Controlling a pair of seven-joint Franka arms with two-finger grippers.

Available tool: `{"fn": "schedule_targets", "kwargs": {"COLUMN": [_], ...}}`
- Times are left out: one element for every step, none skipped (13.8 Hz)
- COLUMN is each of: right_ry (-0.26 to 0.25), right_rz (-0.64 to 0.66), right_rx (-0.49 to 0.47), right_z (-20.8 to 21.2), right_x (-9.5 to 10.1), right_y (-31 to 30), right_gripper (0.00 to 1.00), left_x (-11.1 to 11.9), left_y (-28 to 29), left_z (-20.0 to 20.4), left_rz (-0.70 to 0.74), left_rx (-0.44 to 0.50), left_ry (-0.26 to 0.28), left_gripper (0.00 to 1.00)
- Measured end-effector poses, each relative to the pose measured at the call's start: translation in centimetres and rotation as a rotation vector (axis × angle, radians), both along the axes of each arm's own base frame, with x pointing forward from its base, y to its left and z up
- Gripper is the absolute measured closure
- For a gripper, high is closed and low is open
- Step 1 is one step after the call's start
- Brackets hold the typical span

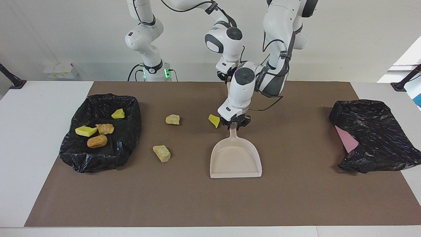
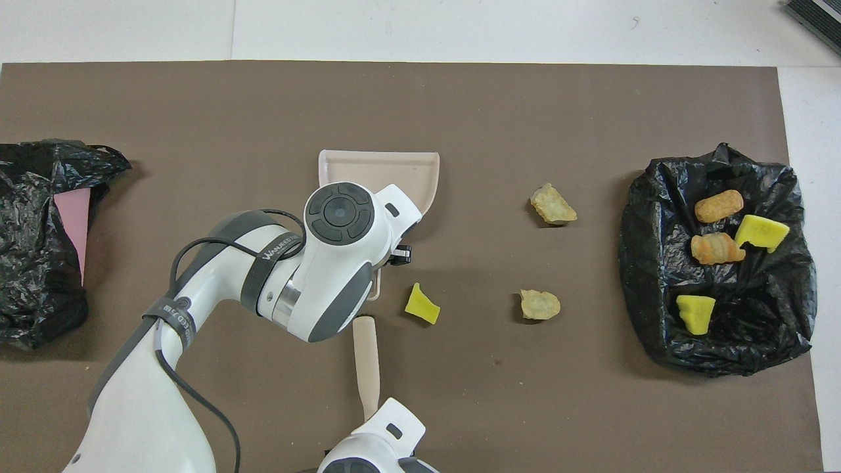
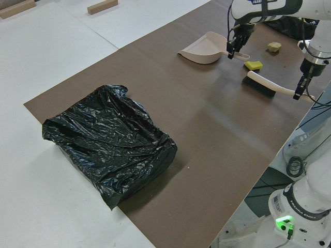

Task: Sweep and dump trash in bin
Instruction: 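Grasp the dustpan handle with the left gripper while the right gripper grasps the brush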

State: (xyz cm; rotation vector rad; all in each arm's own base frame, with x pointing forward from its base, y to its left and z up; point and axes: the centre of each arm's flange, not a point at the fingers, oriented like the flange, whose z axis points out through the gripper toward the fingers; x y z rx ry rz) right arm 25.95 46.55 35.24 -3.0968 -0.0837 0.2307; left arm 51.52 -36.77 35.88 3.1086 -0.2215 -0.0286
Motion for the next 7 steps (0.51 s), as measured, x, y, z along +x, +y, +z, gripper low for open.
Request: {"fn": "schedule_targets", "kwargs": {"right_ry": [-0.002, 0.0, 0.005, 0.011, 0.014, 0.008, -0.01], "right_rz": [-0.012, -0.023, -0.037, -0.053, -0.083, -0.123, -0.174], "right_rx": [0.003, 0.002, -0.008, -0.026, -0.05, -0.075, -0.106], "right_z": [0.9, 2.0, 3.1, 4.1, 5.0, 5.4, 5.5], "right_x": [0.0, 0.0, 0.2, 0.5, 0.8, 1.1, 1.2], "right_y": [-0.2, -0.7, -1.4, -2.4, -3.5, -4.5, -5.6], "right_gripper": [0.74, 0.74, 0.74, 0.74, 0.74, 0.74, 0.74], "left_x": [0.1, 0.3, 0.6, 1.0, 1.6, 2.1, 2.7], "left_y": [0.1, 0.3, 0.5, 0.9, 1.3, 1.7, 2.3], "left_z": [0.1, 0.2, 0.6, 1.2, 2.0, 2.9, 3.8], "left_rz": [0.003, 0.006, 0.011, 0.018, 0.021, 0.022, 0.021], "left_rx": [0.0, -0.001, -0.004, -0.009, -0.017, -0.024, -0.031], "left_ry": [-0.002, -0.005, -0.011, -0.022, -0.034, -0.049, -0.064], "left_gripper": [0.69, 0.69, 0.69, 0.69, 0.69, 0.69, 0.69]}}
